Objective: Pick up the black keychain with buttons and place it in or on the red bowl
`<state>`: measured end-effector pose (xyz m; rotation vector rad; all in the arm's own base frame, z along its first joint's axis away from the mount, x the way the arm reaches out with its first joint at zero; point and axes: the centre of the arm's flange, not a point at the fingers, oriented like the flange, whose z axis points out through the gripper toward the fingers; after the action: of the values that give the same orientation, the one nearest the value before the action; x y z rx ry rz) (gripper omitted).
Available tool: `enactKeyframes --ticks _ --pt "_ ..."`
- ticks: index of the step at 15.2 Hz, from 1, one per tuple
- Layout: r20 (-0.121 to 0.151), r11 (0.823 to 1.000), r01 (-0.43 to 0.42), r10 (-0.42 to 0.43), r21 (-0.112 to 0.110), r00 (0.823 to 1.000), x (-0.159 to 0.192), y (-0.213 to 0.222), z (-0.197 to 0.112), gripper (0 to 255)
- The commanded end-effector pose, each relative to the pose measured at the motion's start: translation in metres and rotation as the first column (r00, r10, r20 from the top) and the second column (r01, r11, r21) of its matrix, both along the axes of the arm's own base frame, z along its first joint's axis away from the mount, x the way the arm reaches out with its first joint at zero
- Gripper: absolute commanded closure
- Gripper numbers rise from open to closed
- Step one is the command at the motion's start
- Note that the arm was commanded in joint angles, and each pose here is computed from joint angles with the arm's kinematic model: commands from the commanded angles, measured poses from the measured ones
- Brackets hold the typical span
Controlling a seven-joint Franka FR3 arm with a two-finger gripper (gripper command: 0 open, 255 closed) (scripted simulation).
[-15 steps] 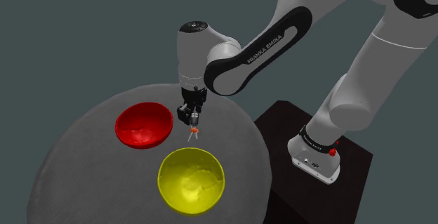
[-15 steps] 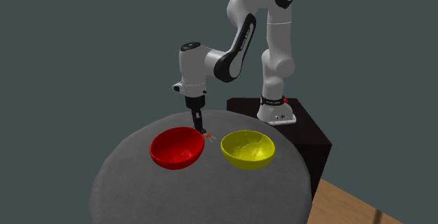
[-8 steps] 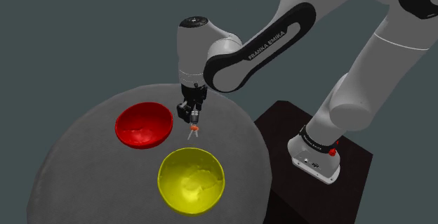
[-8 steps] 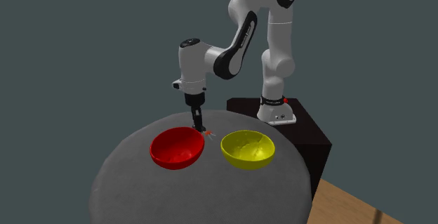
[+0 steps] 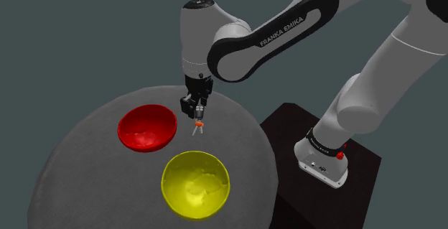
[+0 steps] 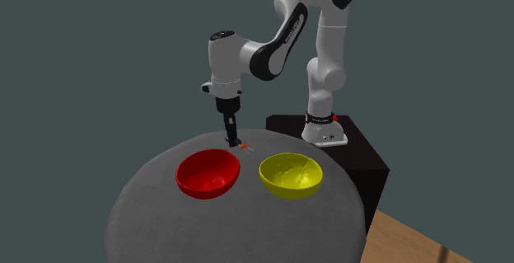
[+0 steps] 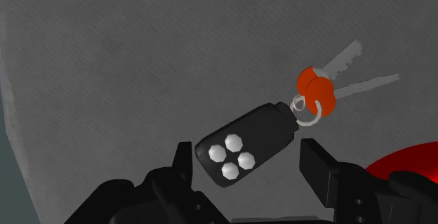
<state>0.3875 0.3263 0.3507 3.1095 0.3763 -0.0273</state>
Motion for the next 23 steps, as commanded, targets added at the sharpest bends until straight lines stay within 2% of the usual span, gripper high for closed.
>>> enactKeyframes --ticks 1,18,23 --pt "0.0 1.0 0.0 0.0 0.0 1.0 0.0 0.0 0.012 255" --pt "0.0 1.0 0.0 0.0 0.0 1.0 0.0 0.0 0.101 255" --pt "0.0 1.0 0.0 0.0 0.0 1.0 0.032 0.057 0.107 255"
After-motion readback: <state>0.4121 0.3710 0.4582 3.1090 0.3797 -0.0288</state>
